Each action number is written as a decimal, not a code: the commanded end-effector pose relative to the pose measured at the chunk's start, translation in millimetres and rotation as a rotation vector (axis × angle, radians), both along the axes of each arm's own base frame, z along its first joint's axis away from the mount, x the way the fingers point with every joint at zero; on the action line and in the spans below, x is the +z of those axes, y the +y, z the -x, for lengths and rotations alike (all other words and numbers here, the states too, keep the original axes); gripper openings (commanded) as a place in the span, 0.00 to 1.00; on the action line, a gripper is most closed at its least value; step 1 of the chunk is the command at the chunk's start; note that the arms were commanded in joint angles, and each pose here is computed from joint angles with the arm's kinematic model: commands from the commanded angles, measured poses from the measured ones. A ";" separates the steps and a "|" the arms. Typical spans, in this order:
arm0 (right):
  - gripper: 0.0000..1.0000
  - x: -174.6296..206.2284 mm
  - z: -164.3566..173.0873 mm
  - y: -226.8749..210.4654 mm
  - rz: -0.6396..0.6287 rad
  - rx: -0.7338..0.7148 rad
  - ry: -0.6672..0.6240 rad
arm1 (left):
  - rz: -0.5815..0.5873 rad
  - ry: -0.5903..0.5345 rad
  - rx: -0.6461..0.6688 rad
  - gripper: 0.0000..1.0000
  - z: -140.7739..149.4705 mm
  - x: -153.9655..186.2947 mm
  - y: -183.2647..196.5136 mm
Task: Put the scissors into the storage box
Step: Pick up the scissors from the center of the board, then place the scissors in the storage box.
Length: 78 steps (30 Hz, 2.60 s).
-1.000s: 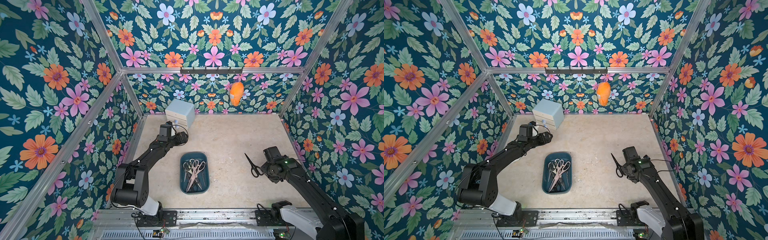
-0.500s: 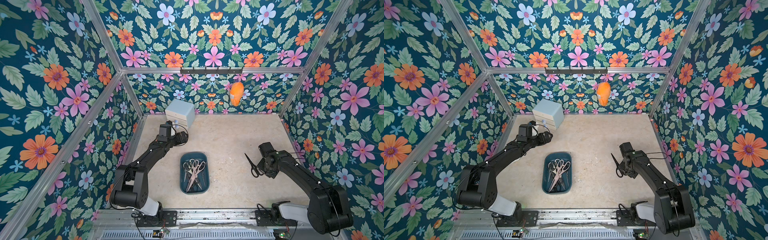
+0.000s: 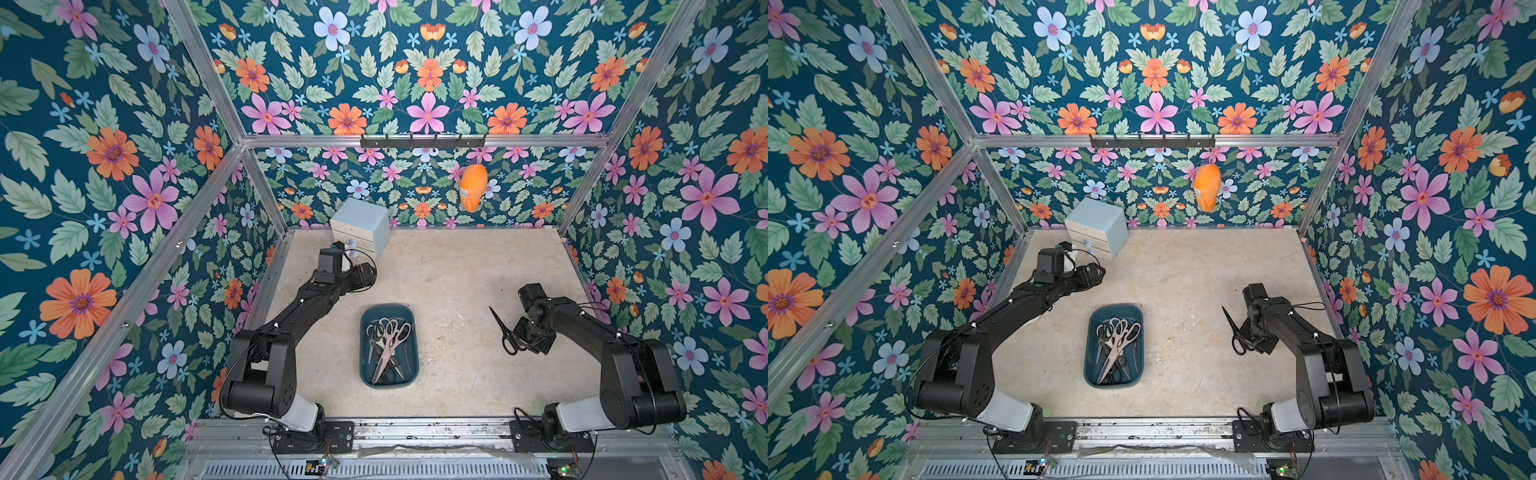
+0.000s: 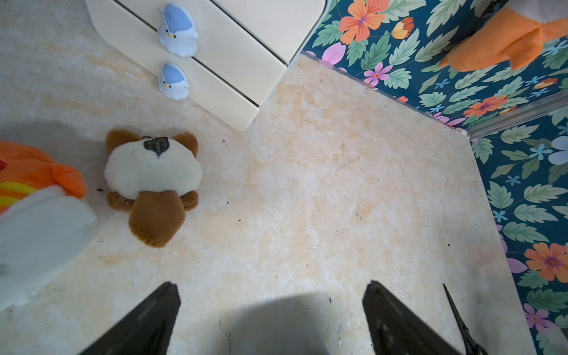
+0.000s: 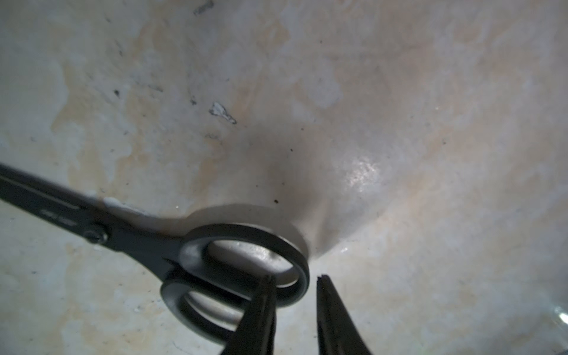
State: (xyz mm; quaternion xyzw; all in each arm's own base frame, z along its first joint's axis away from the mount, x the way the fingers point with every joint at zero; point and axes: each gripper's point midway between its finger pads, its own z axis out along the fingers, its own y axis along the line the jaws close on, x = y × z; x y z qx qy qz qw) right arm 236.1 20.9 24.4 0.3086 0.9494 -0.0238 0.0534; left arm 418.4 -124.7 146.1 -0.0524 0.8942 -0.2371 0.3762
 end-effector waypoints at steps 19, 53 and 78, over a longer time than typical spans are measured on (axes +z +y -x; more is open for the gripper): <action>0.18 -27.9 -2.8 12.4 -0.080 -0.012 0.052 | -0.018 -0.026 0.006 0.98 -2.8 6.1 3.1; 0.00 74.5 -39.6 53.8 -0.294 -0.028 -0.236 | -0.011 -0.030 0.013 0.98 -5.3 7.8 2.9; 0.00 91.0 5.5 359.4 -0.552 0.433 -0.125 | -0.050 -0.068 0.167 0.99 -14.4 19.6 50.9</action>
